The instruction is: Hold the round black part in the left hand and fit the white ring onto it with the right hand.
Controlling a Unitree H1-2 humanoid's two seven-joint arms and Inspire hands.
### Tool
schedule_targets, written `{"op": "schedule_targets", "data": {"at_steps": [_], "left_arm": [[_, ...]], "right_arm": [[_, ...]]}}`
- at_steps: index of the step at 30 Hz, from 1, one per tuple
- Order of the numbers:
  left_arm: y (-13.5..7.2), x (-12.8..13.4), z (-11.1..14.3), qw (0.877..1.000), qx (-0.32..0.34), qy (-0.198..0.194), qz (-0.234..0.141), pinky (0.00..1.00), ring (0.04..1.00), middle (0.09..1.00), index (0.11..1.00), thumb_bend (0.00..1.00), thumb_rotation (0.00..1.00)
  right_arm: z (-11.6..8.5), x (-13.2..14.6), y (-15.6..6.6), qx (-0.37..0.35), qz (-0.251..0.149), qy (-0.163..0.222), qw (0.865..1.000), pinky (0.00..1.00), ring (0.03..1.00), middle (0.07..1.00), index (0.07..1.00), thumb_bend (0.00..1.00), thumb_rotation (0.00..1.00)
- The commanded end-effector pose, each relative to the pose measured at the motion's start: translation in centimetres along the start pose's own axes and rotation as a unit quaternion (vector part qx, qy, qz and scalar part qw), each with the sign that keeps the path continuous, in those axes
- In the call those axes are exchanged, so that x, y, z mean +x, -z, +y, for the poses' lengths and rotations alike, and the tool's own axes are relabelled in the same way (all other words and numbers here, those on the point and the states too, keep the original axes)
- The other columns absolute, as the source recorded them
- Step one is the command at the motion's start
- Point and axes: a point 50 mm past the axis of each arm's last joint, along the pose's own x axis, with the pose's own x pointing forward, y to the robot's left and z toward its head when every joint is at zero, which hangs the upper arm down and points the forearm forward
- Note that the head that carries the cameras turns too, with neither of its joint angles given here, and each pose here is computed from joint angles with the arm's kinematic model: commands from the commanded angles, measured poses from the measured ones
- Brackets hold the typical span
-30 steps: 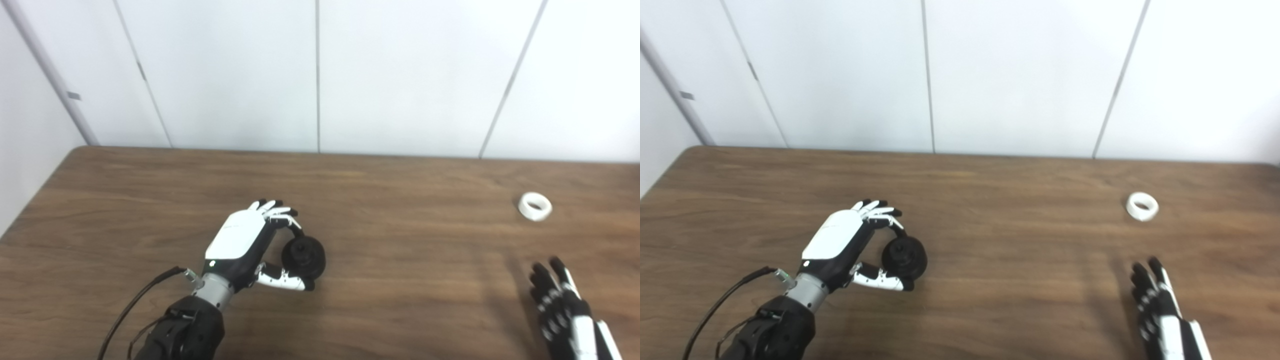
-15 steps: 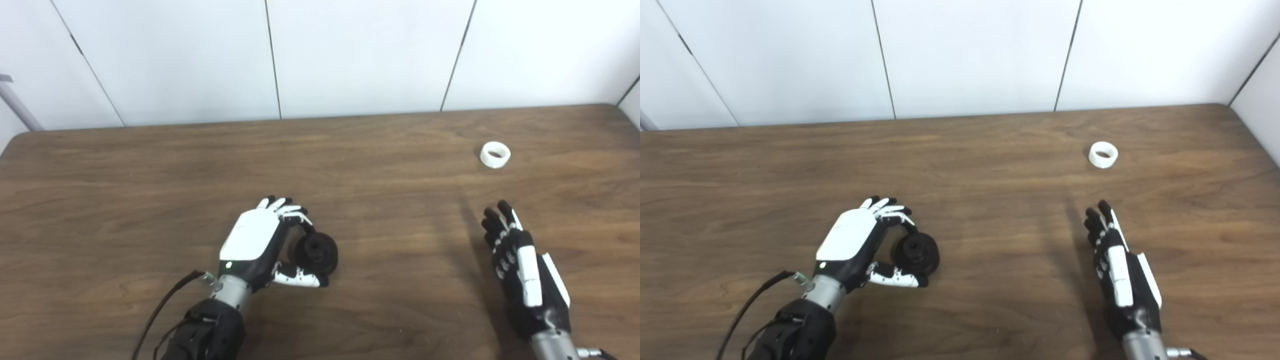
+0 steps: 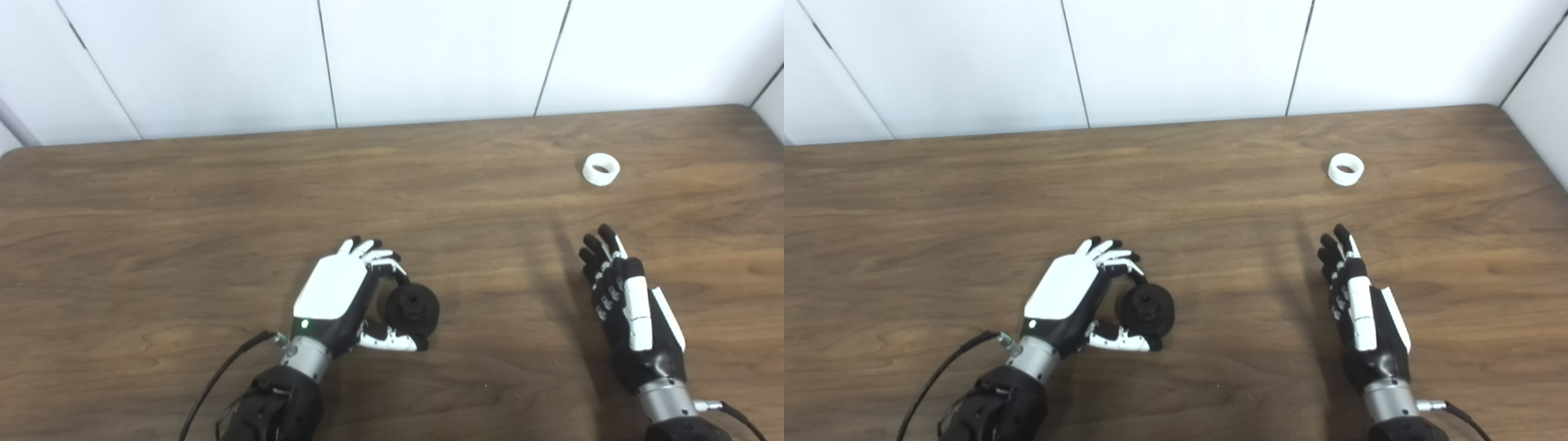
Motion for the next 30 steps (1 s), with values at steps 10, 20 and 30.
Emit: {"op": "schedule_targets", "data": {"at_steps": [10, 20, 30], "left_arm": [[0.8, -0.2, -0.6, 1.0, 0.015, -0.013, 0.012, 1.0, 0.906, 0.807, 0.483, 0.52, 0.06], [1.7, -0.5, -1.4, 1.0, 0.018, -0.015, 0.017, 1.0, 0.896, 0.798, 0.485, 0.53, 0.06], [2.1, -1.0, -1.9, 1.0, 0.02, -0.004, 0.021, 1.0, 0.891, 0.799, 0.484, 0.53, 0.06]], "right_arm": [[0.5, 0.7, -1.5, 0.022, -0.032, -0.005, 0.999, 1.0, 0.956, 0.967, 1.0, 0.53, 0.98], [-0.5, 0.8, -2.7, 0.013, -0.039, -0.005, 0.999, 1.0, 0.959, 0.963, 0.996, 0.6, 0.96], [-1.0, 1.8, -4.2, 0.006, -0.053, -0.005, 0.999, 1.0, 0.962, 0.956, 0.985, 0.56, 0.99]]}}
